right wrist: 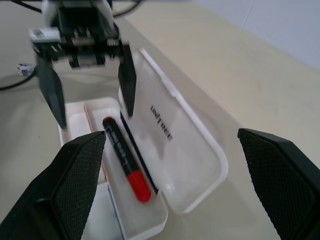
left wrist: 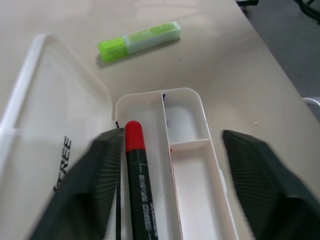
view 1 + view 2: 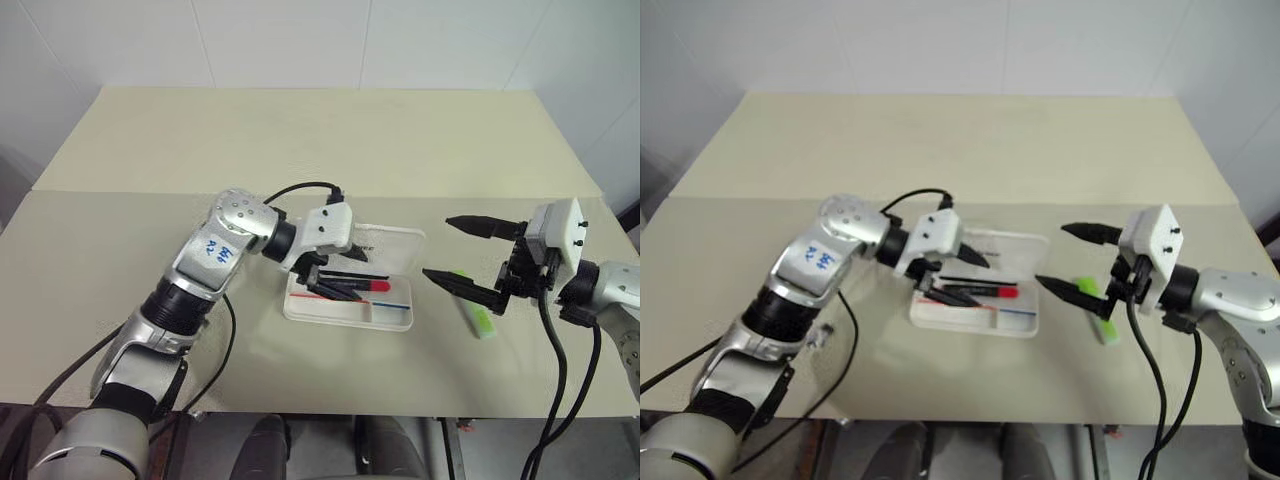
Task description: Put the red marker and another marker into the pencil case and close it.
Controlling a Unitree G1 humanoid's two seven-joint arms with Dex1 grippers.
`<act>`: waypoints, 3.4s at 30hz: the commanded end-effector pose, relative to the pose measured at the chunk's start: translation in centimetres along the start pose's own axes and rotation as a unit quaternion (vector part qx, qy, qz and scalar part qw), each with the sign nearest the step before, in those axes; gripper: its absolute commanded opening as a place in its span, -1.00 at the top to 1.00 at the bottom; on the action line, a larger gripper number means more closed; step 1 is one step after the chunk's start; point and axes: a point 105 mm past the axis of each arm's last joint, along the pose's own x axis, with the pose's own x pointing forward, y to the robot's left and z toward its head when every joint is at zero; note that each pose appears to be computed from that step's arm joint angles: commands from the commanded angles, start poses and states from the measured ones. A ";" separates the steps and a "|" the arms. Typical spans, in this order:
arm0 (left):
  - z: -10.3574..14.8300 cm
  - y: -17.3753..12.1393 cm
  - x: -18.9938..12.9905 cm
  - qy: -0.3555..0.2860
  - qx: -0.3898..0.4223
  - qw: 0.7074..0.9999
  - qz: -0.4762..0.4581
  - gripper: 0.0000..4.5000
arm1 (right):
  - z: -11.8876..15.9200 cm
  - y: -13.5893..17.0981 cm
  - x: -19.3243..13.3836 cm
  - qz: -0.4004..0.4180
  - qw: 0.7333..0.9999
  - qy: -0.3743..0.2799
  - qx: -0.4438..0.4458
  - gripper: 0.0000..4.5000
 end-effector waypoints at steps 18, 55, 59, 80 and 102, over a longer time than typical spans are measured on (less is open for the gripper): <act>-0.5 -1.7 -13.3 -0.068 -0.004 0.988 0.141 -0.99 | -5.3 -3.3 -3.3 -0.176 0.940 0.278 0.089 -1.00; -2.2 -3.0 -14.0 -0.046 -0.006 0.986 0.157 -1.00 | -9.8 1.3 -2.1 -0.207 0.894 0.343 0.199 0.52; -2.2 -3.0 -13.9 -0.045 -0.003 0.987 0.157 -1.00 | -10.0 -1.2 -3.9 -0.250 0.885 0.359 0.160 0.52; -3.4 -2.9 -14.3 -0.030 -0.003 0.987 0.158 -1.00 | -1.8 1.6 -2.6 0.099 0.978 0.180 -0.045 0.52; -7.4 -6.8 -15.6 0.035 -0.034 0.984 0.172 -1.00 | -0.5 7.1 9.5 0.198 0.960 0.153 -0.130 0.52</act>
